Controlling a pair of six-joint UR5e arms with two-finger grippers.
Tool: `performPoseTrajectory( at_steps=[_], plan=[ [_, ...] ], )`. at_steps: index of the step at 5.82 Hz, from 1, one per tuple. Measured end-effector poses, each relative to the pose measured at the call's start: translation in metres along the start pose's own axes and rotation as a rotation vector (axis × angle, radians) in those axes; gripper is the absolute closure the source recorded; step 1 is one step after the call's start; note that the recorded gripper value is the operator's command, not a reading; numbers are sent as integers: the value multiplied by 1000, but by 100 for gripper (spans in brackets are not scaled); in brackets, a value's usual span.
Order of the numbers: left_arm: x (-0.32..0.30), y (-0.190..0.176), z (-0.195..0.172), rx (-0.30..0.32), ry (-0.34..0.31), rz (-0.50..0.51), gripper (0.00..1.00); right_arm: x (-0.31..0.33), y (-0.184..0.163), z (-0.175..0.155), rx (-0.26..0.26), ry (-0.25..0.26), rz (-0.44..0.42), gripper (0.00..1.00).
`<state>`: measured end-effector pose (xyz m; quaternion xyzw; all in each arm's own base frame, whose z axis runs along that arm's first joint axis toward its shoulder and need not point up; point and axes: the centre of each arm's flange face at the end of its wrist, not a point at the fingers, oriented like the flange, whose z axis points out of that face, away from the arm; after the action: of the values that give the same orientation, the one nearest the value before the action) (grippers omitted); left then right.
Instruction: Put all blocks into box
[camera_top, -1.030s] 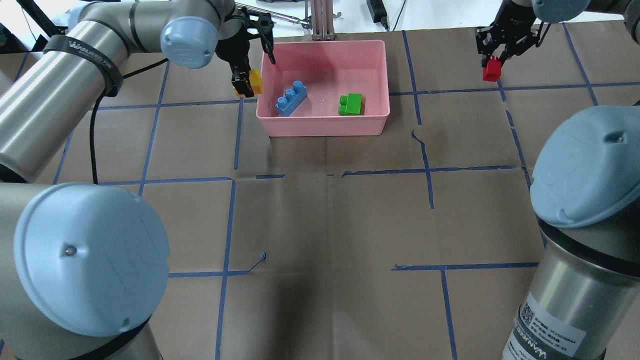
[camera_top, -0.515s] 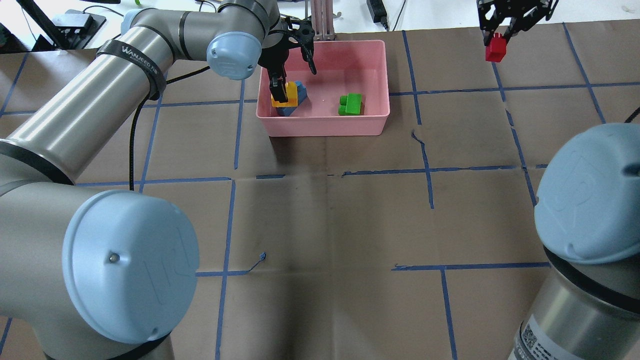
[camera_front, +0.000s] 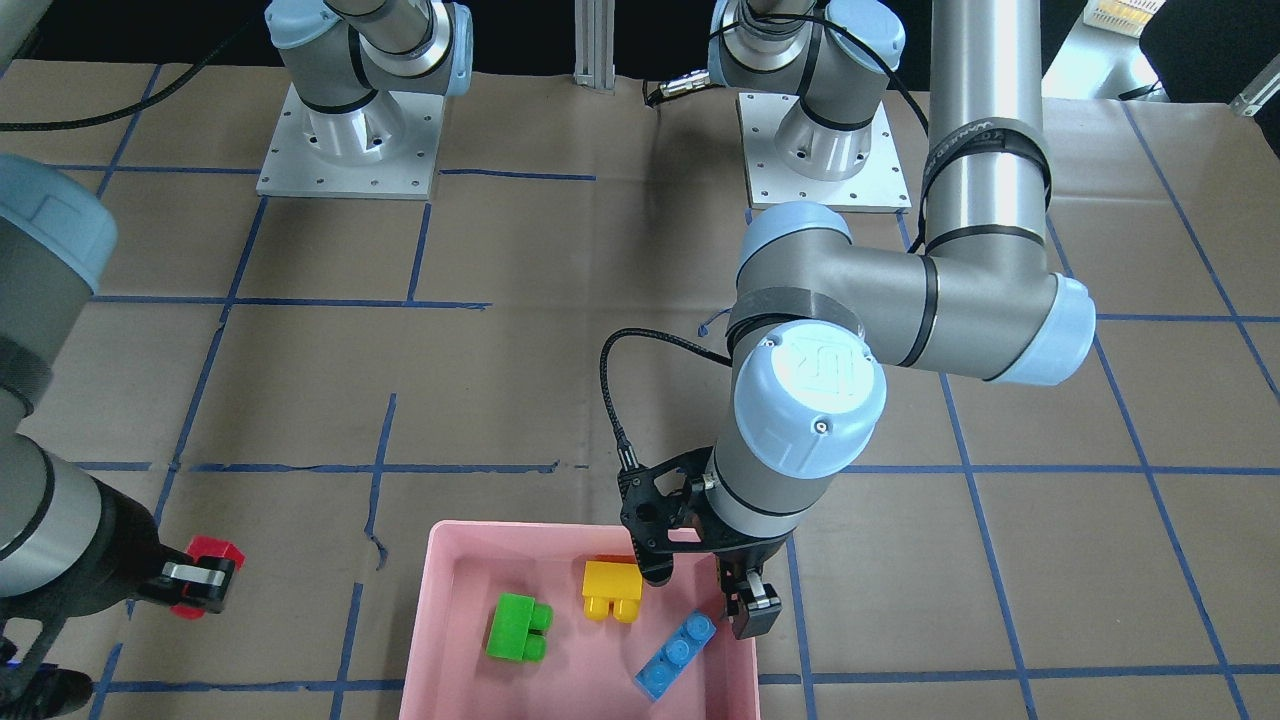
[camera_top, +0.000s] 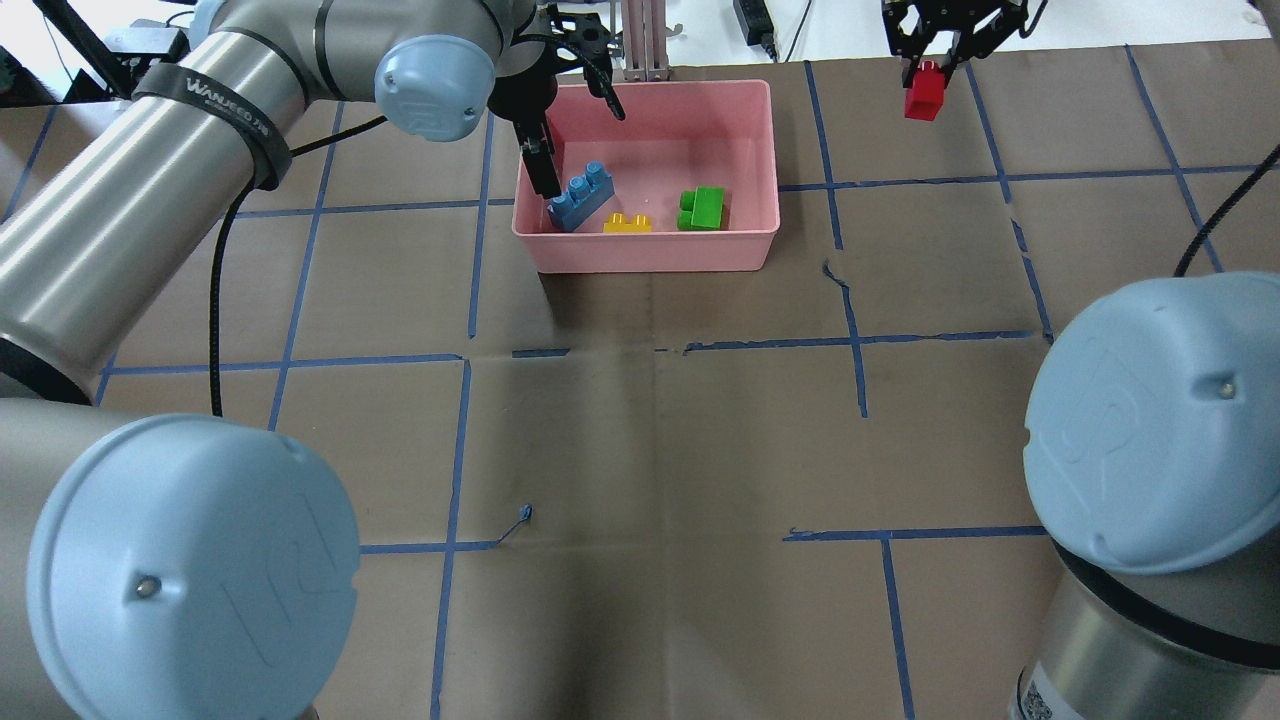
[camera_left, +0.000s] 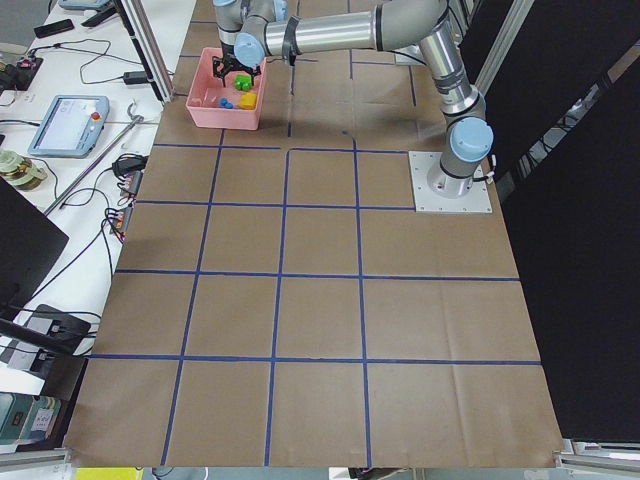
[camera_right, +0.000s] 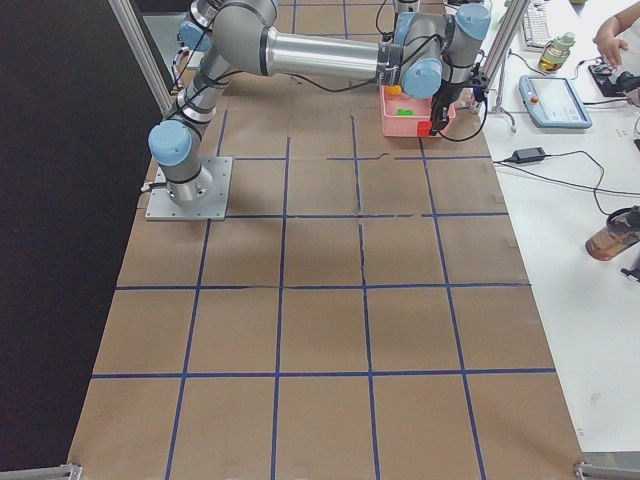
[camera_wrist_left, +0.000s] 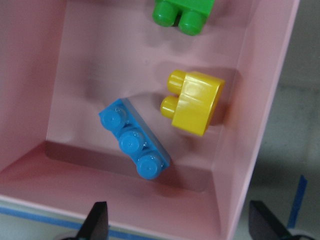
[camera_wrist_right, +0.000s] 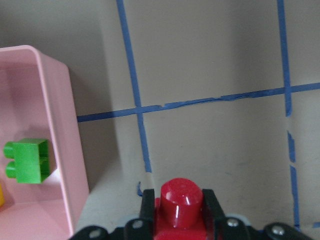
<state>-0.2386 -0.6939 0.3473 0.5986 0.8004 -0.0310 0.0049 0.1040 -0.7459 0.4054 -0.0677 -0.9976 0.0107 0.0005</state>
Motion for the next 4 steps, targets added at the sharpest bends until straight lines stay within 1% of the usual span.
performPoseTrajectory(
  at_steps=[1,2,3,4],
  plan=[
    [5,24,-36,-12,19,-136,1,-50,10,5,16,-5,32,86],
    [14,45,-70,-20,30,-267,1,-102,20,21,28,-12,70,86],
    [23,58,-98,-16,22,-381,1,-150,27,46,48,-24,101,85],
    [33,66,-123,-3,2,-482,1,-186,31,75,68,-38,121,49]
  ],
)
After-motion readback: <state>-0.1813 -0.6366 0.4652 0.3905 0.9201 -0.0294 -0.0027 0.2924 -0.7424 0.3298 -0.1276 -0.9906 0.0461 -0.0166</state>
